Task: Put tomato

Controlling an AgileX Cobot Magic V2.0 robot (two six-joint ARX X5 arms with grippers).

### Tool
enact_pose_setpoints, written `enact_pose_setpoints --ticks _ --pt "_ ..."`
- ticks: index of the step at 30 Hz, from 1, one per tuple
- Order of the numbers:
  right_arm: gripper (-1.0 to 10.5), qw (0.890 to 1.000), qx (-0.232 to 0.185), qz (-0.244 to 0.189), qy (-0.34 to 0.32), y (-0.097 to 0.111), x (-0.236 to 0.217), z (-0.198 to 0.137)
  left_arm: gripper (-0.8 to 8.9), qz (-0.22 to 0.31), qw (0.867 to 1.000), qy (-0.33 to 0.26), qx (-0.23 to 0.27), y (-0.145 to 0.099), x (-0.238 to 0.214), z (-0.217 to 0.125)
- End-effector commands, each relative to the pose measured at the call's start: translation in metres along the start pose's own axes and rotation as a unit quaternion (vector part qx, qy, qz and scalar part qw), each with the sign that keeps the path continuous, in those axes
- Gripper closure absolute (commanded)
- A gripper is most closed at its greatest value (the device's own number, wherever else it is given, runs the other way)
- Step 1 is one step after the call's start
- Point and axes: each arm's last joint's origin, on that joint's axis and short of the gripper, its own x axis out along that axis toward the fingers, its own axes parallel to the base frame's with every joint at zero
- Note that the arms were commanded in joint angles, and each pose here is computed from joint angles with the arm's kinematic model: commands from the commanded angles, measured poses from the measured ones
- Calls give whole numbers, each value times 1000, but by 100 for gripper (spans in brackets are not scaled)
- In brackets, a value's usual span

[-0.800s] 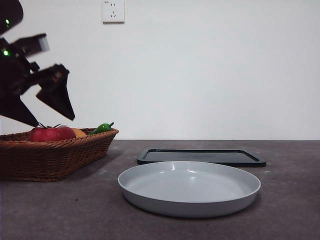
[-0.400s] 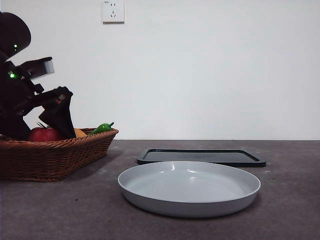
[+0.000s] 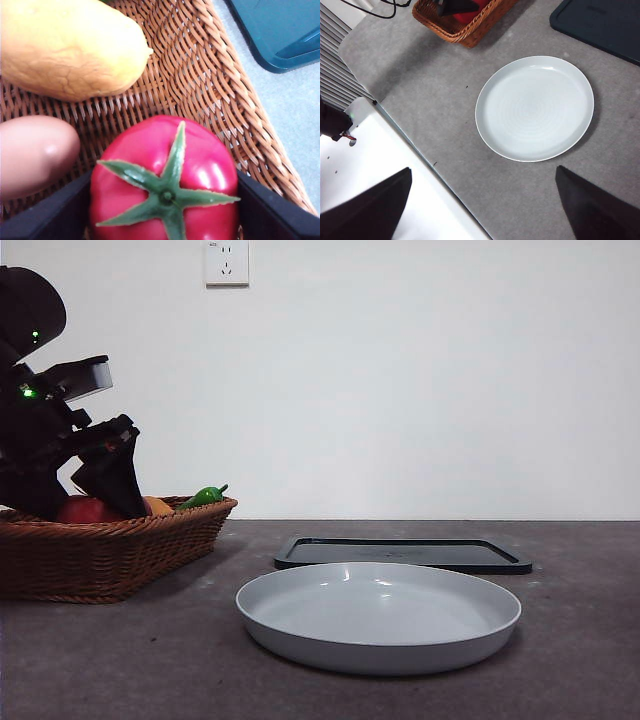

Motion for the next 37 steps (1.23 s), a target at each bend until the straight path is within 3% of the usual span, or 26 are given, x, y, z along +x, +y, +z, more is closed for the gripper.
enact_pose_setpoints --ticks 1,11,20,29,37 --pt "488 1000 -10 1 -6 2 -2 4 483 0 1000 -4 3 1 2 5" --pt "488 1000 -10 1 -6 2 -2 4 483 4 997 -79 14 -13 -41 29" --pt "488 1000 -12 0 -10 2 -2 5 483 -74 982 -163 62 -68 -91 43" --pt "488 1000 -13 -1 -11 2 -2 5 483 -168 966 -145 133 -134 -74 39" --pt "488 1000 -12 -9 -10 2 -2 5 483 -206 959 -107 165 -170 -25 28"
